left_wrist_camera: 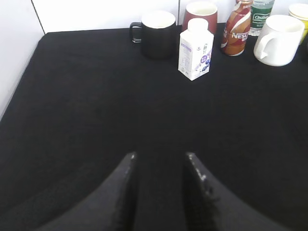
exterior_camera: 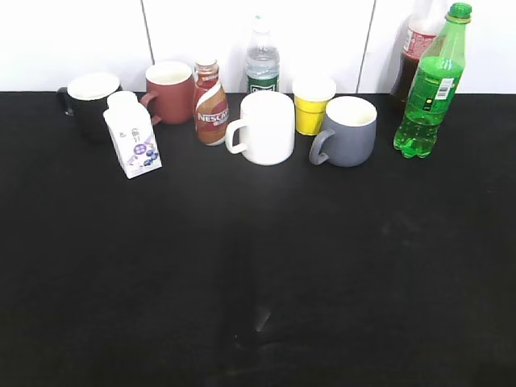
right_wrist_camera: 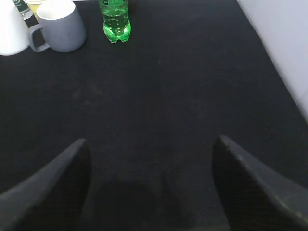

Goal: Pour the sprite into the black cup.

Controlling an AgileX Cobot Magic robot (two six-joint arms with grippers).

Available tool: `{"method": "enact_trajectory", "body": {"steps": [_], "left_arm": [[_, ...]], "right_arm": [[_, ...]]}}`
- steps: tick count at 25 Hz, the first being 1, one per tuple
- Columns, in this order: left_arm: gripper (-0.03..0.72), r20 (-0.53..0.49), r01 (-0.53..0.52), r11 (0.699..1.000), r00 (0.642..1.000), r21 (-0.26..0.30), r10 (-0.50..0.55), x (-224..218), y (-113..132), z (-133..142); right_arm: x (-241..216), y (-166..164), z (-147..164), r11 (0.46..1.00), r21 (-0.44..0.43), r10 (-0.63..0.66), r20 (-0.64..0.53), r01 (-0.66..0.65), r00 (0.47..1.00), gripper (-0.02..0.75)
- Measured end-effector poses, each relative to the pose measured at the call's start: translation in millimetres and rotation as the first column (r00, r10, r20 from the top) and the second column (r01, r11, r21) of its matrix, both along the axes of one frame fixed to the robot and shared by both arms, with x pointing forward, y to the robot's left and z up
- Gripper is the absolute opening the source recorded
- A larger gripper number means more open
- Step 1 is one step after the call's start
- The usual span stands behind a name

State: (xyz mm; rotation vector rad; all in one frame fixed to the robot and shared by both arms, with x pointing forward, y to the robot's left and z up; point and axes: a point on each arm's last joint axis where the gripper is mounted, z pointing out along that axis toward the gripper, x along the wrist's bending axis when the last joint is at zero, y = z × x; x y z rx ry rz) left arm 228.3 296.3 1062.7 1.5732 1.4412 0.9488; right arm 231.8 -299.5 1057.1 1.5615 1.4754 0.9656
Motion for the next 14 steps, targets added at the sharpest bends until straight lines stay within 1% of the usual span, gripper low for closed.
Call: {"method": "enact_trajectory", "body": {"steps": [14], "left_arm": [[0.24, 0.001, 0.0, 1.0, 1.0, -0.001, 0.0, 0.0, -0.1, 0.1]], "right_arm": [[0.0, 0.0, 0.0, 1.0, 0.0, 0.0, 0.0, 0.0, 1.0, 0.586]]}}
